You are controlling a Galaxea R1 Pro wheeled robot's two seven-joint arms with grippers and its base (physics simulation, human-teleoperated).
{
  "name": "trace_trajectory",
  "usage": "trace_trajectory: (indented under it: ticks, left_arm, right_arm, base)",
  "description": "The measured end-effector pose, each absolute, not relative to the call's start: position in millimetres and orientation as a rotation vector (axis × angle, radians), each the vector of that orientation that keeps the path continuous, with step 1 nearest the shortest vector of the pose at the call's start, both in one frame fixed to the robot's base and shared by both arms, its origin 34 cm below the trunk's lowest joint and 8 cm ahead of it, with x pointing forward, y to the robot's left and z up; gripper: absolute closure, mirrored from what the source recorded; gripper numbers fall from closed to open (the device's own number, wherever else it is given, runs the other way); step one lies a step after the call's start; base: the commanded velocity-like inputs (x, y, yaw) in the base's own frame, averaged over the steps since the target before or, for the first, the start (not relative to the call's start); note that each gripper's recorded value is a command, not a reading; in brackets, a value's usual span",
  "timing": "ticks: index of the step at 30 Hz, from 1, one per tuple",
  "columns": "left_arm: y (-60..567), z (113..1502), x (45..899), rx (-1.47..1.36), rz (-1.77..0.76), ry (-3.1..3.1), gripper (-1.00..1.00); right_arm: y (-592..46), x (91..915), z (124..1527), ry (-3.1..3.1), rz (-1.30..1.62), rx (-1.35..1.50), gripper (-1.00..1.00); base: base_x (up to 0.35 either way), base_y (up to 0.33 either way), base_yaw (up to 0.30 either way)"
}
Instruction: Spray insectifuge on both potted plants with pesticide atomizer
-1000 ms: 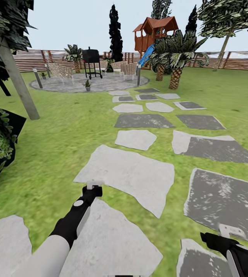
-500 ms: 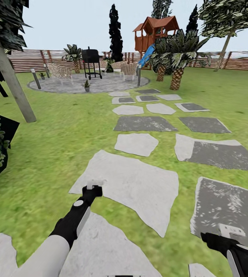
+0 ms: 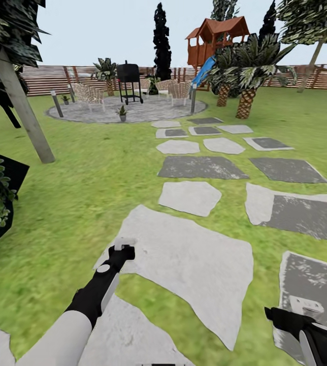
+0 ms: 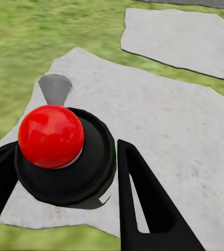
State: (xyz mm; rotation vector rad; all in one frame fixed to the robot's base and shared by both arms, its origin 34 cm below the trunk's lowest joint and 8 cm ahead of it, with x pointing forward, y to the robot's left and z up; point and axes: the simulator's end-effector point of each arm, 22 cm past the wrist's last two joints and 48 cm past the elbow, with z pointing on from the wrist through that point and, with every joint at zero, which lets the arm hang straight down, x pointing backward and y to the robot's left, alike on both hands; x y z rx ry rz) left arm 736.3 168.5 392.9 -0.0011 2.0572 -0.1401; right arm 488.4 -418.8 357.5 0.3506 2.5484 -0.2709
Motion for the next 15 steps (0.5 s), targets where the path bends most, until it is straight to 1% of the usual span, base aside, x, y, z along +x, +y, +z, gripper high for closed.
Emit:
trace_trajectory:
  ticks: [5, 15]
  left_arm:
    - [168.4, 393.0, 736.3, -0.001, -0.14, 2.057, 1.0]
    - [168.5, 392.9, 736.3, -0.001, -0.14, 2.057, 1.0]
  right_arm:
    - [-419.2, 488.5, 357.6, 2.548, -0.27, 0.351, -1.0]
    - [-418.2, 488.8, 357.5, 2.548, -0.265, 0.352, -1.0]
  base:
    - [0.331, 0.173, 0.001]
    - [0.316, 0.207, 0.0]
